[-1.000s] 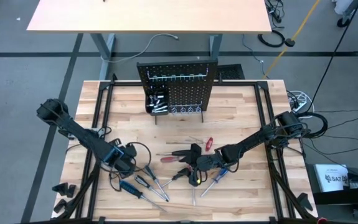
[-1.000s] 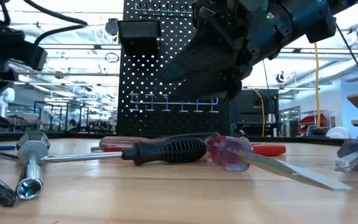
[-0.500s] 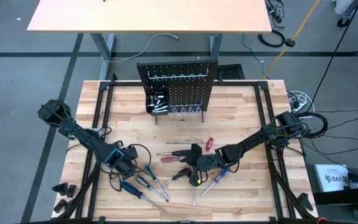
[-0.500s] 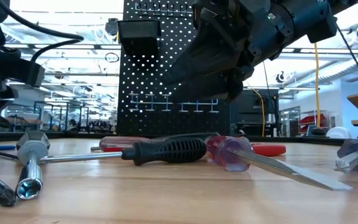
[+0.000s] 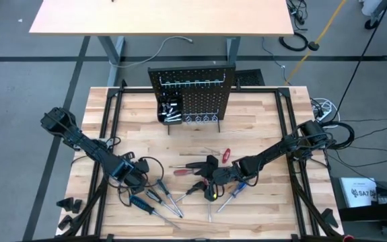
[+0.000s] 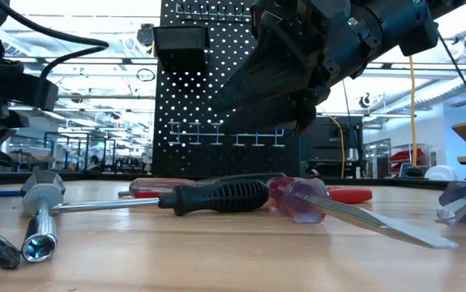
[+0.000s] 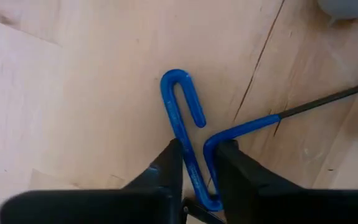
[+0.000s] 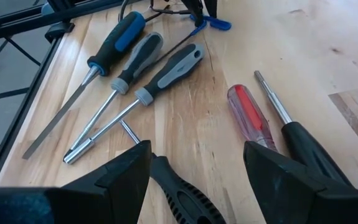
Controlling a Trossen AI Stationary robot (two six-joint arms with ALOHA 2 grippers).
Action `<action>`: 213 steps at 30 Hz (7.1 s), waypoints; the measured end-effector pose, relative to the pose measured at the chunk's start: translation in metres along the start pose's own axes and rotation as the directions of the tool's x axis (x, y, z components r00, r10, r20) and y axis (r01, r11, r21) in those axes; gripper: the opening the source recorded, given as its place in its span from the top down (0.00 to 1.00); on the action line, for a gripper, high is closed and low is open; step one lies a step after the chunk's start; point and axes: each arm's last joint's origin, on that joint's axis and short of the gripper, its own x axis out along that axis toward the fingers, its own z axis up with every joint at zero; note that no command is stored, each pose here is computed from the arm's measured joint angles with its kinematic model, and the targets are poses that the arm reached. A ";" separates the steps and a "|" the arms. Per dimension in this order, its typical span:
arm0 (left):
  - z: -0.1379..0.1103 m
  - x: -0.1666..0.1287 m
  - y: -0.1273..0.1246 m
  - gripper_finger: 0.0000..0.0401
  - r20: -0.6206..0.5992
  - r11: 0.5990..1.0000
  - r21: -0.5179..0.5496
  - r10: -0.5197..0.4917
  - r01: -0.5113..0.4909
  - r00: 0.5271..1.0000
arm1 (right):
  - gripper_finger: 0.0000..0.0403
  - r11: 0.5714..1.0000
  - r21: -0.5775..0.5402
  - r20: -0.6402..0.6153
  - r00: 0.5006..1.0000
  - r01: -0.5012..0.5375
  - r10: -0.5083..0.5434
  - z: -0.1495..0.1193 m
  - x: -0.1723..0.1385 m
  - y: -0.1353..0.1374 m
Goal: Hang tools onto peg board
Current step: Hang the pick tool on the pegboard
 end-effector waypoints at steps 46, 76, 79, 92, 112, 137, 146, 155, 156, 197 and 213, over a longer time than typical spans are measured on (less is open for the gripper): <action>0.041 -0.010 -0.004 0.64 0.095 0.952 -0.301 0.078 -0.046 0.992 | 0.39 1.000 -0.004 0.035 0.999 0.001 0.000 0.006 0.002 -0.005; 0.032 0.011 0.001 0.86 0.058 0.961 -0.276 0.051 -0.033 0.997 | 0.39 1.000 -0.004 0.031 1.000 -0.001 0.001 0.006 0.002 -0.005; 0.032 0.011 0.001 0.87 0.068 0.960 -0.277 0.060 -0.039 0.996 | 0.39 1.000 -0.005 0.030 1.000 -0.002 0.002 0.006 0.001 -0.005; 0.045 0.002 -0.005 0.89 0.183 0.967 -0.249 0.106 -0.058 0.977 | 0.39 1.000 -0.006 0.032 0.999 -0.002 0.002 0.008 -0.001 -0.004; 0.095 -0.039 -0.015 0.93 0.358 0.989 -0.141 0.102 -0.055 0.928 | 0.39 1.000 -0.006 0.034 0.999 -0.002 0.002 0.008 -0.001 -0.004; 0.037 -0.114 -0.016 0.98 0.676 0.989 0.129 -0.145 0.077 0.722 | 0.39 0.995 -0.041 0.338 0.936 -0.090 0.099 0.041 -0.005 -0.001; 0.018 -0.107 0.016 0.98 0.801 0.973 0.108 -0.208 0.206 0.561 | 0.39 0.986 -0.066 0.298 0.940 -0.154 0.167 0.058 0.031 0.005; 0.013 -0.107 0.014 0.98 0.790 0.896 0.251 -0.409 0.366 0.458 | 0.39 0.989 -0.142 0.039 0.998 -0.038 0.044 0.062 0.078 0.008; 0.013 -0.105 0.013 0.98 0.784 0.897 0.254 -0.409 0.361 0.467 | 0.39 0.989 -0.146 0.030 0.999 -0.035 0.040 0.061 0.081 0.008; 0.000 -0.070 0.013 0.73 0.785 0.959 0.185 -0.277 0.216 0.554 | 0.39 0.976 -0.217 0.170 0.983 -0.027 0.065 0.060 0.104 -0.006; 0.000 -0.070 0.012 0.73 0.822 0.930 0.228 -0.342 0.287 0.455 | 0.39 0.973 -0.223 -0.123 0.989 0.058 -0.087 0.037 0.113 -0.014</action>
